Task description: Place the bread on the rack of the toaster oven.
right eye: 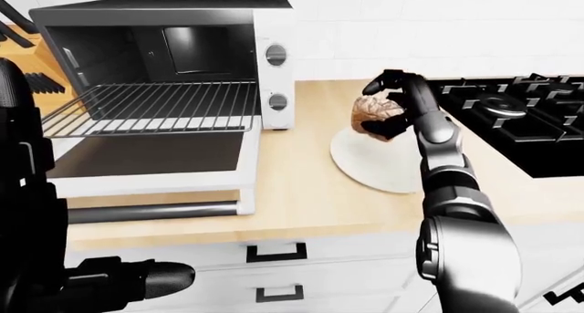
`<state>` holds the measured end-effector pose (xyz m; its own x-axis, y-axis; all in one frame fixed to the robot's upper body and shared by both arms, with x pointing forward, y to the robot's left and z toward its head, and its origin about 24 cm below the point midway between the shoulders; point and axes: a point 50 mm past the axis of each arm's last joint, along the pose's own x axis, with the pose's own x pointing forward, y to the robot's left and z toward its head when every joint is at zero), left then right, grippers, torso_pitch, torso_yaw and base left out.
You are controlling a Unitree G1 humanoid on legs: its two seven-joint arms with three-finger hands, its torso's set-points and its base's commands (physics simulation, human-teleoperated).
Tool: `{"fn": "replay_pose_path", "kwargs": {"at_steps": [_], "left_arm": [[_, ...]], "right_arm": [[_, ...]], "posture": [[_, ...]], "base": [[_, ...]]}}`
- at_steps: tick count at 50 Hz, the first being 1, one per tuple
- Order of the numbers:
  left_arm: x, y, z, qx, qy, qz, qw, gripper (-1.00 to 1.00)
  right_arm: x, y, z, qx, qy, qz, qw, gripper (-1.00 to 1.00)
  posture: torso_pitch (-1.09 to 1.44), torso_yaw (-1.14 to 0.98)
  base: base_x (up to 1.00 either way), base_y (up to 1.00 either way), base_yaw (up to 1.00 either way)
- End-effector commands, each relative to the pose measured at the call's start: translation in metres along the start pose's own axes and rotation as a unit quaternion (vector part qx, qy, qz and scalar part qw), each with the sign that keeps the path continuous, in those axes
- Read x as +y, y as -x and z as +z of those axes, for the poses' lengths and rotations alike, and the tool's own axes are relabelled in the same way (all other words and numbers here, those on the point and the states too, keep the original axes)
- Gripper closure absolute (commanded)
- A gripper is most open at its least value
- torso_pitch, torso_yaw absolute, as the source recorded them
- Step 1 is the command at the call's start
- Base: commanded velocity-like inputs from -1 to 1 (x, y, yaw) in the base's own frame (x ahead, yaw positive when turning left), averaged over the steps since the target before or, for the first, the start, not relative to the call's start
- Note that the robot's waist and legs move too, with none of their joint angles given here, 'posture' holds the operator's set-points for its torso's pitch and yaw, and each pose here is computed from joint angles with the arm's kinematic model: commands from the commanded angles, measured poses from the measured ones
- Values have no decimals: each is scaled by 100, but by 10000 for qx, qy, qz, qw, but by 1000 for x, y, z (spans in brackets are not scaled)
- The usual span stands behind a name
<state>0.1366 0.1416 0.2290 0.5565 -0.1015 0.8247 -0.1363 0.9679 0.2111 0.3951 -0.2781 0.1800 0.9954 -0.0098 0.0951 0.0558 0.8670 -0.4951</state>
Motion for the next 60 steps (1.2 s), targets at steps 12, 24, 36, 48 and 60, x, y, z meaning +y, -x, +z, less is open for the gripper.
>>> {"fn": "replay_pose_path", "kwargs": {"at_steps": [12, 24, 36, 48, 60], "left_arm": [[0, -1, 8, -235, 11, 51, 9997, -100], [1, -2, 8, -249, 9, 64, 9997, -100], [3, -4, 7, -279, 5, 94, 9996, -100], [3, -4, 7, -277, 6, 87, 9996, -100], [3, -4, 7, -286, 13, 82, 9996, -100]], "right_arm": [[-22, -6, 48, -929, 2, -111, 9956, 100], [-21, -4, 71, -1313, -28, 97, 9913, 100], [-17, 0, 98, -1620, -95, 233, 9865, 100], [-12, 4, 115, -1802, -154, 371, 9828, 100], [-7, 7, 130, -1929, -236, 492, 9797, 100]], "posture": [[-20, 0], [-20, 0], [-20, 0], [-20, 0], [-20, 0]], "base": [[0, 0, 0], [0, 0, 0], [0, 0, 0], [0, 0, 0], [0, 0, 0]]}}
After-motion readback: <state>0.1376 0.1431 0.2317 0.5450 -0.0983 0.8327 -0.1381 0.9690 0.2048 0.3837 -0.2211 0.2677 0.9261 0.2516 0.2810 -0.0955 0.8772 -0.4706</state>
